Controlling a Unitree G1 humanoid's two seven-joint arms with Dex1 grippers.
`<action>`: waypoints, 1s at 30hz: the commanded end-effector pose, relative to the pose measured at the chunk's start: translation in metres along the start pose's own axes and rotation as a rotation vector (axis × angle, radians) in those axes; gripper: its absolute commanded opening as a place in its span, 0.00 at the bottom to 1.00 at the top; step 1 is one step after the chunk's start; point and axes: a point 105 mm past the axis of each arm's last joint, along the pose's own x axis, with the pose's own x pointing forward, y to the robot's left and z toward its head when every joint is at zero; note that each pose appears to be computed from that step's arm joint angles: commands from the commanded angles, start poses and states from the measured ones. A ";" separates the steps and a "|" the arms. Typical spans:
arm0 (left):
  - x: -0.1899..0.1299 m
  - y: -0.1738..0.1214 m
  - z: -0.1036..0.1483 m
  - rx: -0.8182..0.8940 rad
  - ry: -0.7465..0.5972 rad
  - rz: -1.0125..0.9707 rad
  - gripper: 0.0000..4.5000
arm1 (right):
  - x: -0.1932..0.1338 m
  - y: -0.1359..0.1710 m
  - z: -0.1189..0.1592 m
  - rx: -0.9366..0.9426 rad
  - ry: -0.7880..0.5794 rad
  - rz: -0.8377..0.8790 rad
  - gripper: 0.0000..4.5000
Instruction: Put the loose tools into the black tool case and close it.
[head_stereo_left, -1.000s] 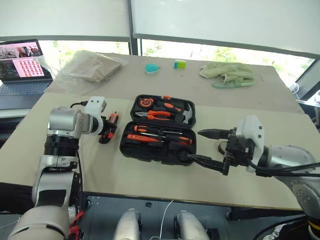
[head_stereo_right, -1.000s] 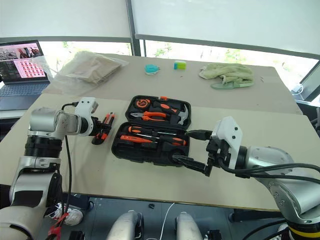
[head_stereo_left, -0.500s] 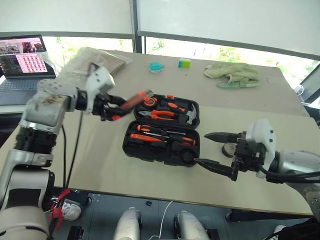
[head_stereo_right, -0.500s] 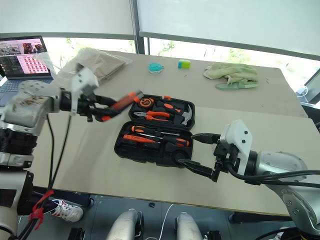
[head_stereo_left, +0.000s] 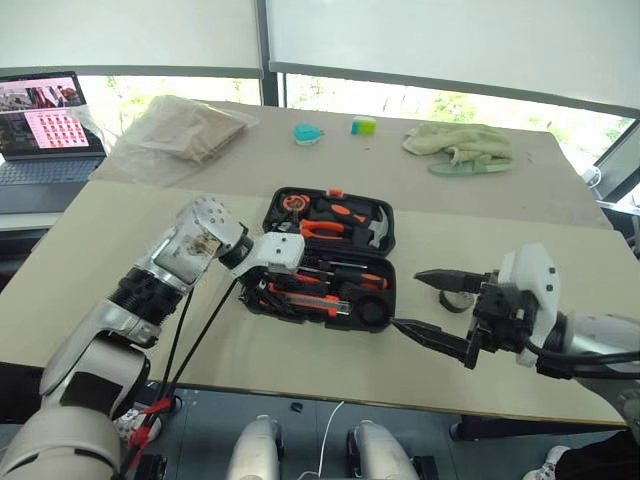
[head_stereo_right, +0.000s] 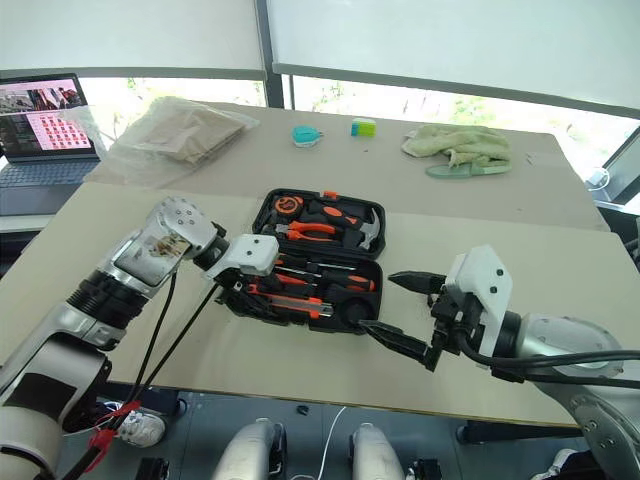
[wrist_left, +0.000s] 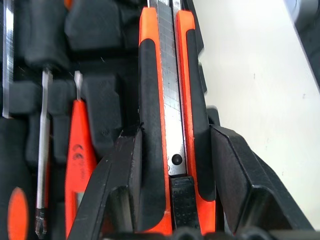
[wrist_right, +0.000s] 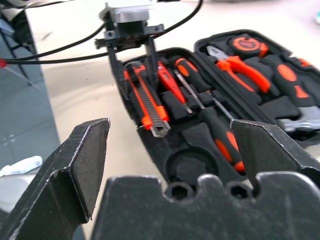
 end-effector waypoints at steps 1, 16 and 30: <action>-0.003 0.005 -0.001 0.002 0.025 0.017 0.64 | -0.003 0.004 0.008 -0.031 -0.019 -0.005 1.00; -0.031 0.014 0.011 -0.044 -0.120 0.094 0.65 | -0.001 0.002 0.005 -0.017 -0.016 -0.001 1.00; -0.012 -0.005 -0.005 -0.028 -0.037 0.010 0.01 | 0.000 -0.002 0.004 -0.018 -0.002 -0.005 1.00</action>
